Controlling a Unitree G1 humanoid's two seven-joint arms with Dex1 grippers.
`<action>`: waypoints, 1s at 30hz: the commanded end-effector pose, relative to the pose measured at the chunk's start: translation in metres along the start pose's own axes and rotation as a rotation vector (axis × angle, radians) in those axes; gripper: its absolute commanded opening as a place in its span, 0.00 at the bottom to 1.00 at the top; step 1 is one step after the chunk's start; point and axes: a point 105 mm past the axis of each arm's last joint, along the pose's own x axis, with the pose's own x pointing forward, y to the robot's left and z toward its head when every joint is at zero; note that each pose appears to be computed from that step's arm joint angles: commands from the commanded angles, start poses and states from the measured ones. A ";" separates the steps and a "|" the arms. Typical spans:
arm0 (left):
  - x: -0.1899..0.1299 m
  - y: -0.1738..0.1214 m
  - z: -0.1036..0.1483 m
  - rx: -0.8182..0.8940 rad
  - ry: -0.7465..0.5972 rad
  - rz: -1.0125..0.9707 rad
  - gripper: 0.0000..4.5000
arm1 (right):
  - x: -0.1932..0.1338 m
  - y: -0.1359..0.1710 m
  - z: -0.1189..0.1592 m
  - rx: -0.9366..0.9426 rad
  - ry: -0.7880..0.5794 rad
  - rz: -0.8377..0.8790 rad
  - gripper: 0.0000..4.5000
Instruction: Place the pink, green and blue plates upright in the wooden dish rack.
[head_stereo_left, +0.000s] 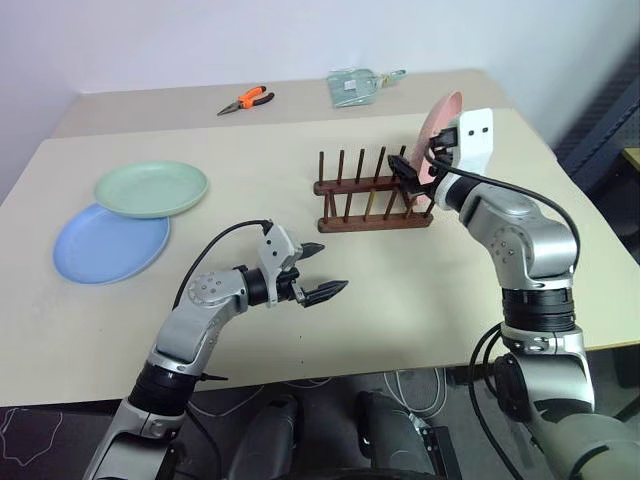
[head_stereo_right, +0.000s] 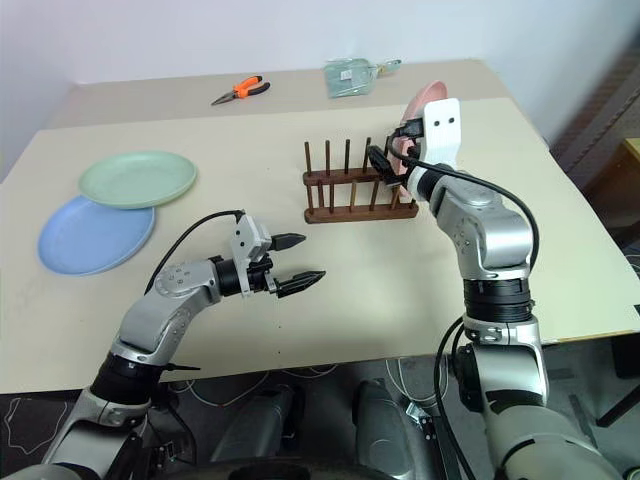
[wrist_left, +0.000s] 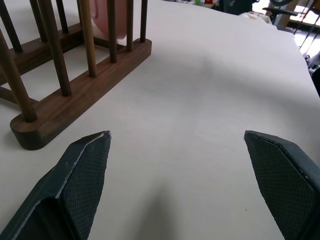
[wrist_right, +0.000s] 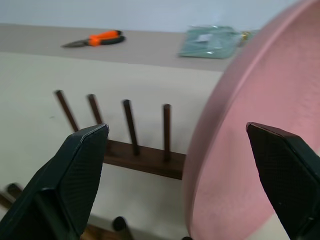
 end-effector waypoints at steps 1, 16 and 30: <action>0.001 -0.003 0.006 0.026 -0.020 -0.007 0.98 | 0.002 -0.007 0.019 -0.020 -0.067 -0.070 0.72; 0.000 -0.003 0.004 0.034 -0.012 -0.006 0.98 | -0.002 -0.015 0.035 0.070 -0.147 -0.123 0.01; -0.005 -0.002 0.004 0.028 -0.015 0.004 0.98 | -0.083 0.008 0.121 0.239 -0.520 0.404 0.01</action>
